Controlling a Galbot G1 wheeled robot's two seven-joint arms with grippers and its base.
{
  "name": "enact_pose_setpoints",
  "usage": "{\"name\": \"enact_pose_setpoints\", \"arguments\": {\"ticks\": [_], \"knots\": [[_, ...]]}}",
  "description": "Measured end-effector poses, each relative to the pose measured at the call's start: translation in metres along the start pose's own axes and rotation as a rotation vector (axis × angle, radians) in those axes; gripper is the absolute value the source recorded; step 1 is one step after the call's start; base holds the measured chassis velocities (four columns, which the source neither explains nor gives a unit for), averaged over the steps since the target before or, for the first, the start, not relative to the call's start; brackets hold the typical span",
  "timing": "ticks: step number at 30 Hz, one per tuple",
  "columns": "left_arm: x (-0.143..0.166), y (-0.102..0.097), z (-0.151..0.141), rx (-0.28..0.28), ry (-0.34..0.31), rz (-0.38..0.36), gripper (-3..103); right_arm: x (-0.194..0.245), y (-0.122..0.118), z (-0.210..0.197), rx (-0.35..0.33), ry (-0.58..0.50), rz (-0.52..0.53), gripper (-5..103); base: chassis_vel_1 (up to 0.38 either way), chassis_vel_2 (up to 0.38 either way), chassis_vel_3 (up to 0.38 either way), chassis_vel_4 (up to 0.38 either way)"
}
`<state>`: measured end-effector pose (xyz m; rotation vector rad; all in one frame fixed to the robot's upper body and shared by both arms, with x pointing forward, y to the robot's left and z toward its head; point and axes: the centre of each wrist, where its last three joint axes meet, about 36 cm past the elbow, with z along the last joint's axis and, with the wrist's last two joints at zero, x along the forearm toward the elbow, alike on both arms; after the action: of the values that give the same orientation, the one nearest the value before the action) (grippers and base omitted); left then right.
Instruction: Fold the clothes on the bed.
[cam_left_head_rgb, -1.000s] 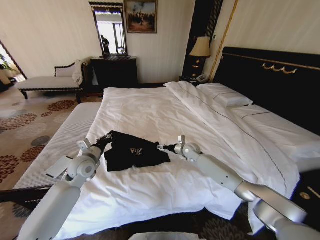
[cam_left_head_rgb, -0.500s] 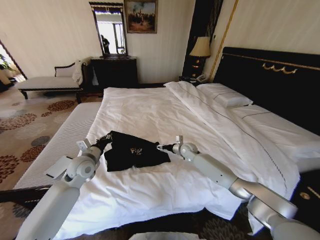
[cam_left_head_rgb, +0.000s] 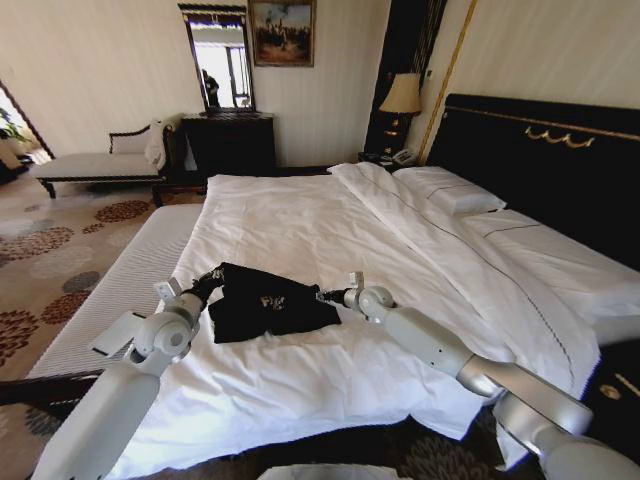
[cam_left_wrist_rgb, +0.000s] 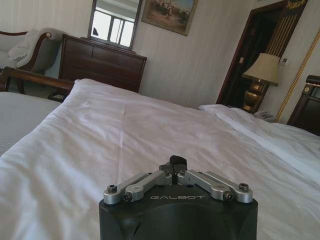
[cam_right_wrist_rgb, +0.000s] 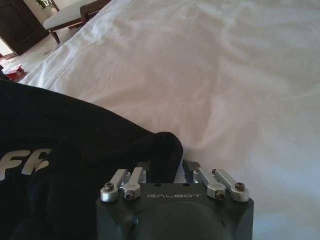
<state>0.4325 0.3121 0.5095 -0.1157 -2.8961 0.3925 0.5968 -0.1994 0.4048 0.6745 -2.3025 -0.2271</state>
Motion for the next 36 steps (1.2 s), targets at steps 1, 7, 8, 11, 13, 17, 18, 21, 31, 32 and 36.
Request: {"name": "enact_pose_setpoints", "arguments": {"ticks": [1,7,8,11,13,17,18,21,31,32,36], "knots": [[0.000,0.000,0.000,0.000,0.000,-0.001,0,0.000,0.000,-0.001,0.003,-0.002,0.003,37,0.000,0.000,0.000,0.000],[-0.001,0.001,0.000,-0.002,-0.003,-0.002,0,0.002,-0.001,-0.002,0.024,-0.008,0.014,15,0.000,0.000,0.000,0.000],[-0.001,0.001,0.000,-0.002,-0.003,-0.002,0,0.002,-0.002,-0.002,0.031,-0.010,0.018,10,0.000,0.000,0.000,0.000],[-0.001,0.002,-0.001,-0.004,-0.006,-0.004,0,0.009,-0.001,-0.002,0.046,-0.031,0.031,1,0.000,0.000,0.000,0.000],[-0.001,0.002,-0.002,-0.006,-0.009,-0.005,0,0.014,0.001,-0.002,0.045,-0.047,0.029,1,0.000,0.000,0.000,0.000],[0.002,0.004,-0.006,-0.013,-0.016,-0.004,0,0.033,0.007,-0.003,0.026,-0.084,0.016,0,0.000,0.000,0.000,0.000],[0.003,0.004,-0.008,-0.016,-0.019,-0.005,0,0.041,0.009,-0.004,0.024,-0.100,0.009,0,0.000,0.000,0.000,0.000],[0.009,0.006,-0.016,-0.033,-0.053,-0.009,0,0.074,0.018,-0.010,0.019,-0.184,-0.004,0,0.000,0.000,0.000,0.000],[0.045,0.013,-0.059,-0.119,-0.207,-0.027,0,0.165,0.030,-0.045,0.013,-0.524,0.043,0,0.000,0.000,0.000,0.000],[0.045,0.013,-0.059,-0.119,-0.207,-0.027,0,0.165,0.030,-0.045,0.013,-0.524,0.043,0,0.000,0.000,0.000,0.000],[0.065,0.014,-0.089,-0.178,-0.314,-0.028,0,0.209,0.031,-0.059,0.021,-0.665,0.053,0,0.000,0.000,0.000,0.000]]}}
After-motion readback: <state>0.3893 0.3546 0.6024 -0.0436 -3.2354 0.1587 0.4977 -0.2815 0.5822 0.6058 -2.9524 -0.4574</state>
